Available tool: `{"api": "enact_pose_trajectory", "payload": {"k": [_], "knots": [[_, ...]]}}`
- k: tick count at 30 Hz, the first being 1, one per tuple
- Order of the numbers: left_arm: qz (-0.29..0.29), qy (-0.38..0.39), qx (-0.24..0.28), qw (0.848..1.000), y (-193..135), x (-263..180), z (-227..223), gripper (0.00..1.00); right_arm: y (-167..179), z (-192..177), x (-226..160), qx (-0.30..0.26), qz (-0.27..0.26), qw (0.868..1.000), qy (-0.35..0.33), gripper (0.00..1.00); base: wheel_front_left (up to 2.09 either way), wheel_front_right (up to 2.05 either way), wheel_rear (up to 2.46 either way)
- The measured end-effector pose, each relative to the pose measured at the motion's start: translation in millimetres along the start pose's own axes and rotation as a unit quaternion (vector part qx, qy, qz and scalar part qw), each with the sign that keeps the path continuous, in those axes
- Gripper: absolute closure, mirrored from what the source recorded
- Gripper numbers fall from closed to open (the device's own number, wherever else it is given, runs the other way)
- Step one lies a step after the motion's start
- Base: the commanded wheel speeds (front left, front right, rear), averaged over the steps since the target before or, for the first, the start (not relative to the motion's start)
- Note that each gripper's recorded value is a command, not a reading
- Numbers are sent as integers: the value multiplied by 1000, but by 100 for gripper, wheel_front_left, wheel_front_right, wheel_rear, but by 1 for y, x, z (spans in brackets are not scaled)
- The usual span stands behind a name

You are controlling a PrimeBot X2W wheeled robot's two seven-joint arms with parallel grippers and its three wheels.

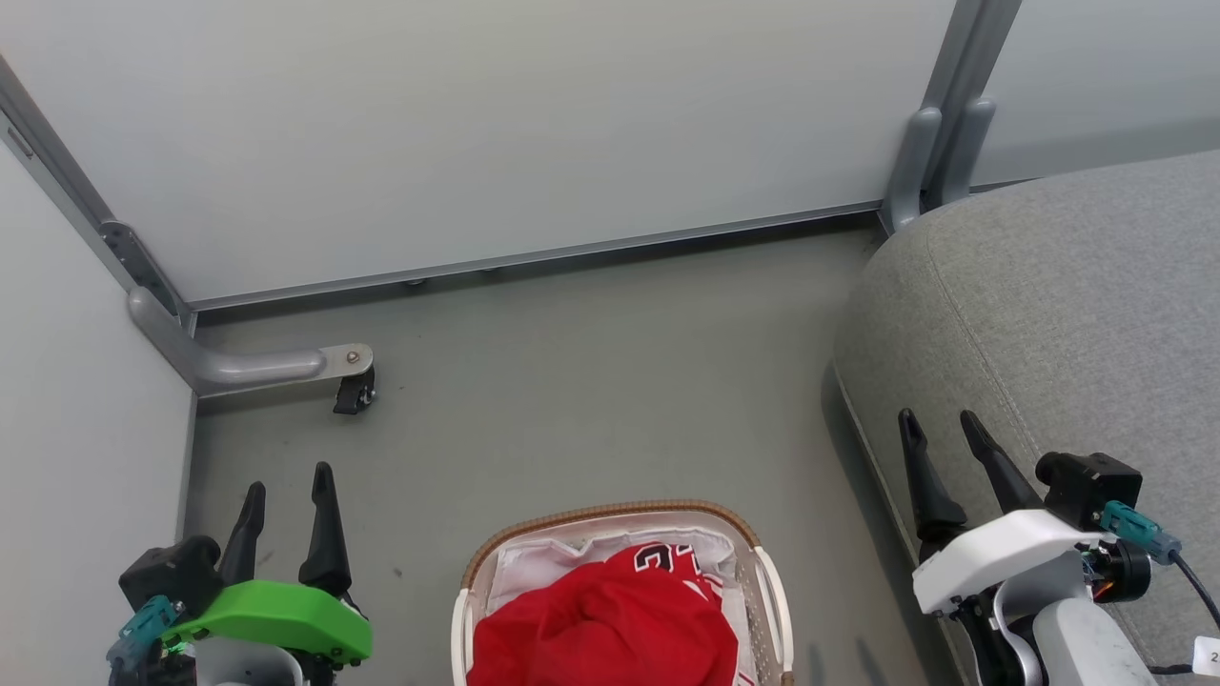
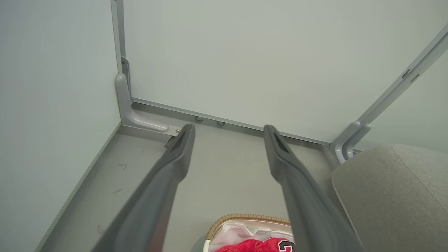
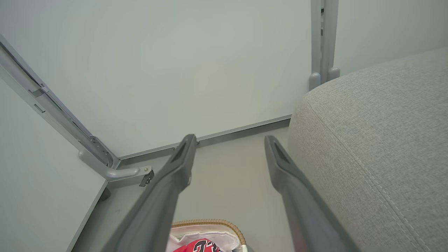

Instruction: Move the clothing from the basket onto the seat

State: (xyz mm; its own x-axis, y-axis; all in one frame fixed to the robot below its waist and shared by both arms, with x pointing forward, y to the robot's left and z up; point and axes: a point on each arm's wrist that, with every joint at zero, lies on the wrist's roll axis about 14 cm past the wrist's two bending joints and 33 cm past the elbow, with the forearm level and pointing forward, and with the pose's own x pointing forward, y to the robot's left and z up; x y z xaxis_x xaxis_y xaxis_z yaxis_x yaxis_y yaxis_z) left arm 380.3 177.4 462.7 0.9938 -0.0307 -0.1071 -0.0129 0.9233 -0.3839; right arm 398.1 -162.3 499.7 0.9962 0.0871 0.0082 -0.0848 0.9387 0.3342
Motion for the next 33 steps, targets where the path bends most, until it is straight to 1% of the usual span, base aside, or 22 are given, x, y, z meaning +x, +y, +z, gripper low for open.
{"api": "enact_pose_trajectory", "payload": {"k": [17,33], "knots": [[-13,-7,76,997,-4,-6,-1,0,1,-3,-7,-83,9,997,-1,0,0,0,0],[-28,-10,125,992,-9,-8,-4,0,3,-11,-12,-145,22,989,6,0,0,0,0]]}}
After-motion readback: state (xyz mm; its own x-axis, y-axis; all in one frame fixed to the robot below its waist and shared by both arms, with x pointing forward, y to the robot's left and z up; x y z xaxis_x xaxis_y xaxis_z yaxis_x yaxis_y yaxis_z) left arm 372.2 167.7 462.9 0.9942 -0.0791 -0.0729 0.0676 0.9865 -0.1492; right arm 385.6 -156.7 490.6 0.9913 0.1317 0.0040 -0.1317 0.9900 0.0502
